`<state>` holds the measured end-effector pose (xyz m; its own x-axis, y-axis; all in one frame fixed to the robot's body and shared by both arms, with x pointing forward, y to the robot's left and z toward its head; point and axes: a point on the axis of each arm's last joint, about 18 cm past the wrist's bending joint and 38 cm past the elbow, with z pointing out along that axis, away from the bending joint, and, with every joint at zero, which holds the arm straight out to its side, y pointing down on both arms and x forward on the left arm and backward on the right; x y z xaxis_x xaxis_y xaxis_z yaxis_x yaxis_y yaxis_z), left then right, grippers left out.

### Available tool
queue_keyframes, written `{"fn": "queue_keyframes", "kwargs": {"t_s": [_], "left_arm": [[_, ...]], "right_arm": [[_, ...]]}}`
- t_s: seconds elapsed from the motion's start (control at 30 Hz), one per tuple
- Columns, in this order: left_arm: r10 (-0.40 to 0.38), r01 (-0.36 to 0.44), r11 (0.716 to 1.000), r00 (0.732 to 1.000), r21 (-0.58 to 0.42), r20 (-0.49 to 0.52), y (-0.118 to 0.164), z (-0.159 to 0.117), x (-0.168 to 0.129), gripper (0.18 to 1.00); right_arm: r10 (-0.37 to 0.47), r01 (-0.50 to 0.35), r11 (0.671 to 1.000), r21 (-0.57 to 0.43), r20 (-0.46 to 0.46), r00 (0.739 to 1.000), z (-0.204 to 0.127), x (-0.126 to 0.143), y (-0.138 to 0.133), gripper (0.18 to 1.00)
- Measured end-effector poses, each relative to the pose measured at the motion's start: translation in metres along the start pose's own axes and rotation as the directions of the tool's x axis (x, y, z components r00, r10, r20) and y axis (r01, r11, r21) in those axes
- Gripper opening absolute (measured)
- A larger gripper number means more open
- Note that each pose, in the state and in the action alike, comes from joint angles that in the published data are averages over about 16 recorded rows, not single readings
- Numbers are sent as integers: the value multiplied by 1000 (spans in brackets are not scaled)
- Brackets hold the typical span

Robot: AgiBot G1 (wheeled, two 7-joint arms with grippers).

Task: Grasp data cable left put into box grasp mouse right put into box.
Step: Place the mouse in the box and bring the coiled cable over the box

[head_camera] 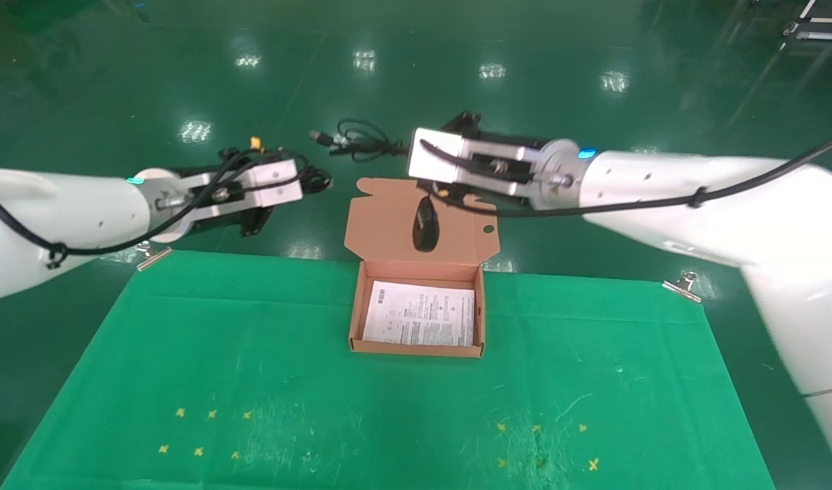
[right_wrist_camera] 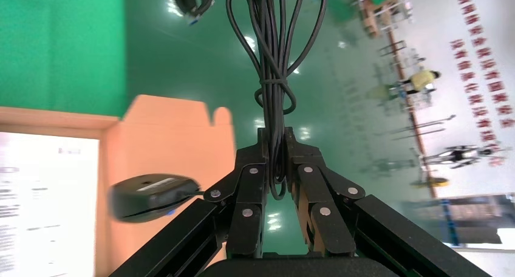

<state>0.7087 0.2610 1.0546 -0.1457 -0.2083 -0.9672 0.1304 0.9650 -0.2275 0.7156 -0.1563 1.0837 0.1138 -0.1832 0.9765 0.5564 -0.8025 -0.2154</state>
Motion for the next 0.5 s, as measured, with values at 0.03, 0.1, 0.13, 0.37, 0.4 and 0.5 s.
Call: {"fn": "queue_keyframes", "kwargs": {"t_s": [0.03, 0.1, 0.13, 0.37, 0.4, 0.5], "left_arm": [[1, -1, 1000, 1000, -11, -3, 3, 0, 2, 272], [1, -1, 999, 1000, -34, -9, 10, -1, 5, 272], [0, -1, 999, 1000, -45, -12, 13, -2, 6, 272], [-3, 1, 995, 1000, -101, -21, 26, -7, 11, 271], [-3, 1, 994, 1000, -106, -21, 28, -7, 11, 271], [-4, 2, 993, 1000, -118, -21, 30, -9, 12, 271]], "right_arm": [[4, -4, 1000, -1, 9, 1000, 3, -5, 1, 221], [13, -13, 1000, -5, 26, 1000, 8, -14, 3, 221], [18, -18, 1000, -6, 34, 999, 11, -19, 4, 221], [67, -67, 998, -7, 88, 994, 28, -52, 7, 221], [76, -76, 997, -5, 94, 993, 30, -57, 7, 221], [106, -106, 994, -1, 110, 988, 35, -70, 7, 221]]}}
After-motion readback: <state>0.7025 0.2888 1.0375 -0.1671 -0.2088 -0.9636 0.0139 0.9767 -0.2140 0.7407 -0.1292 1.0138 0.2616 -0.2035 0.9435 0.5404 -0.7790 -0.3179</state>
